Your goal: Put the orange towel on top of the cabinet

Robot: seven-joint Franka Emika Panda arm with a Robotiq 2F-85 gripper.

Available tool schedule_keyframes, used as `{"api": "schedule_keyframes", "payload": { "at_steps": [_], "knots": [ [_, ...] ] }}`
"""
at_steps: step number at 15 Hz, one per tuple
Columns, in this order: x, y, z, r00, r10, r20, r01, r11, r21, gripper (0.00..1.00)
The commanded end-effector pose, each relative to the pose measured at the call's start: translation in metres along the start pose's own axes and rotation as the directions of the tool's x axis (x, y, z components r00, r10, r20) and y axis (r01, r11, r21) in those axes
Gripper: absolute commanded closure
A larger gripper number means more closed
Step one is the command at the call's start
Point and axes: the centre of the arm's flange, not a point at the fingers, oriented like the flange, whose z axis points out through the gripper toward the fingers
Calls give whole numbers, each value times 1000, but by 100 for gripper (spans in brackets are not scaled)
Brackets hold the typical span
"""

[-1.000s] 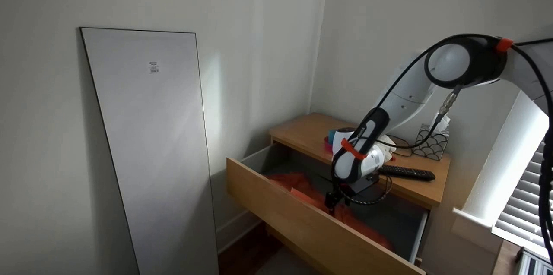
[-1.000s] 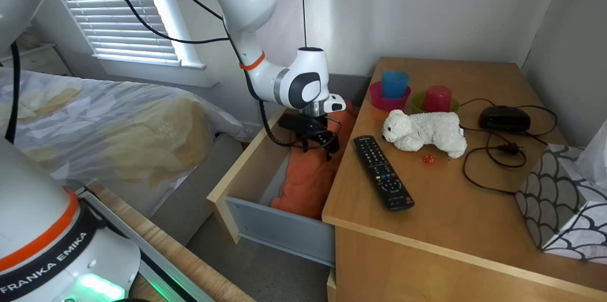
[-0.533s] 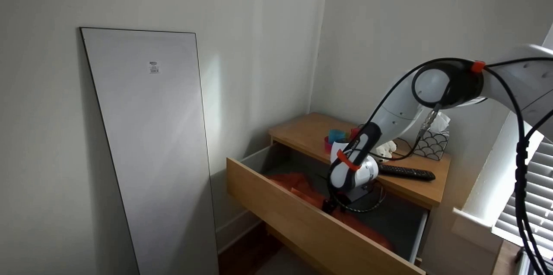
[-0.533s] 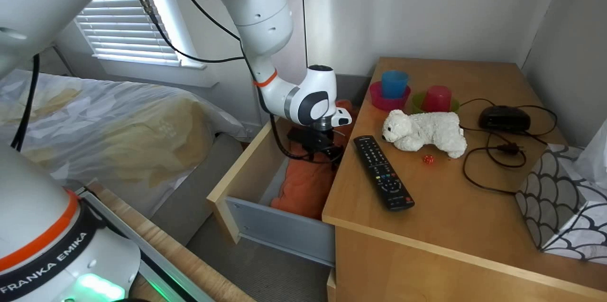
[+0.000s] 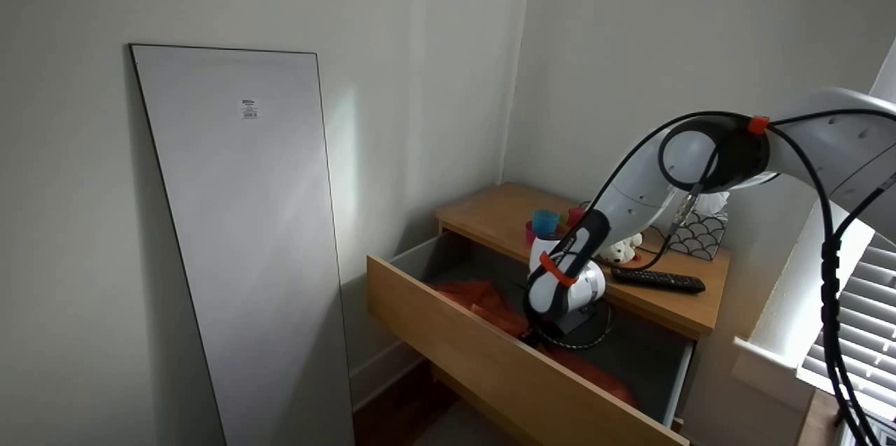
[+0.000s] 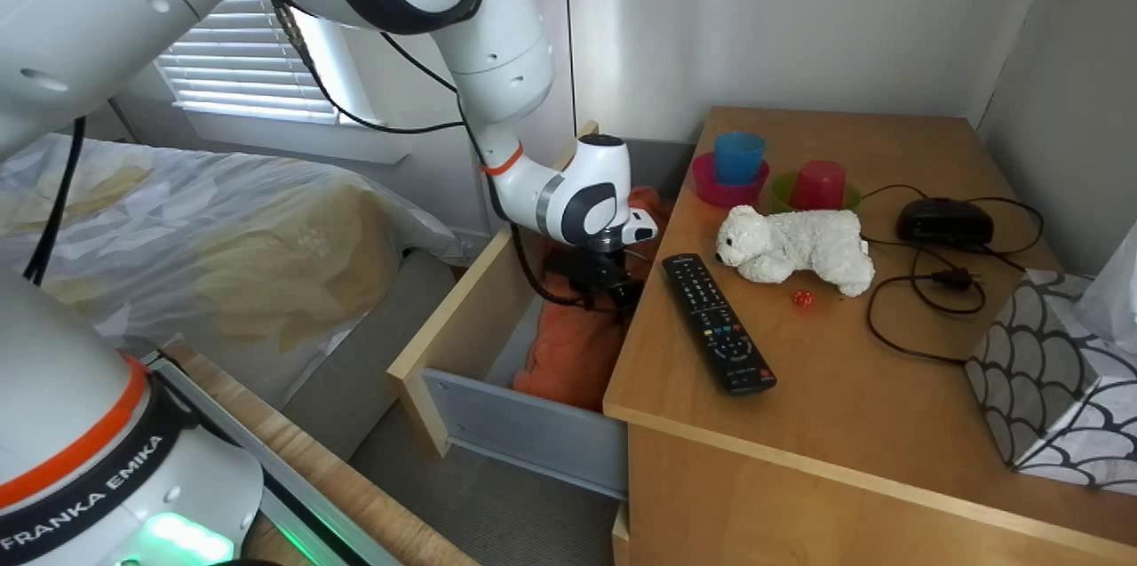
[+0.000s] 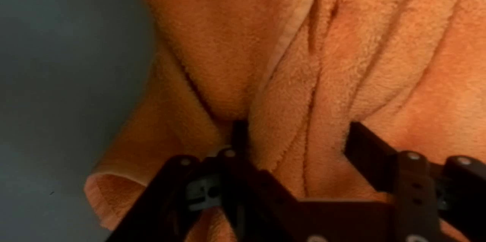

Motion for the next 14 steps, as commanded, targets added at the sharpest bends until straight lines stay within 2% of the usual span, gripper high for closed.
{"api": "schedule_keyframes", "payload": {
  "at_steps": [1,6,7,11,14],
  "knots": [
    [2,-13,8,999,-36,-9,36,999,4,63],
    [9,-23,-15,999,-39,-34,40,999,13,97],
    [12,-27,-24,998,-41,-46,42,999,22,94],
    [22,-58,-84,988,-65,-138,74,995,66,94],
    [33,-87,-152,948,-92,-303,116,991,62,94]
  ]
}}
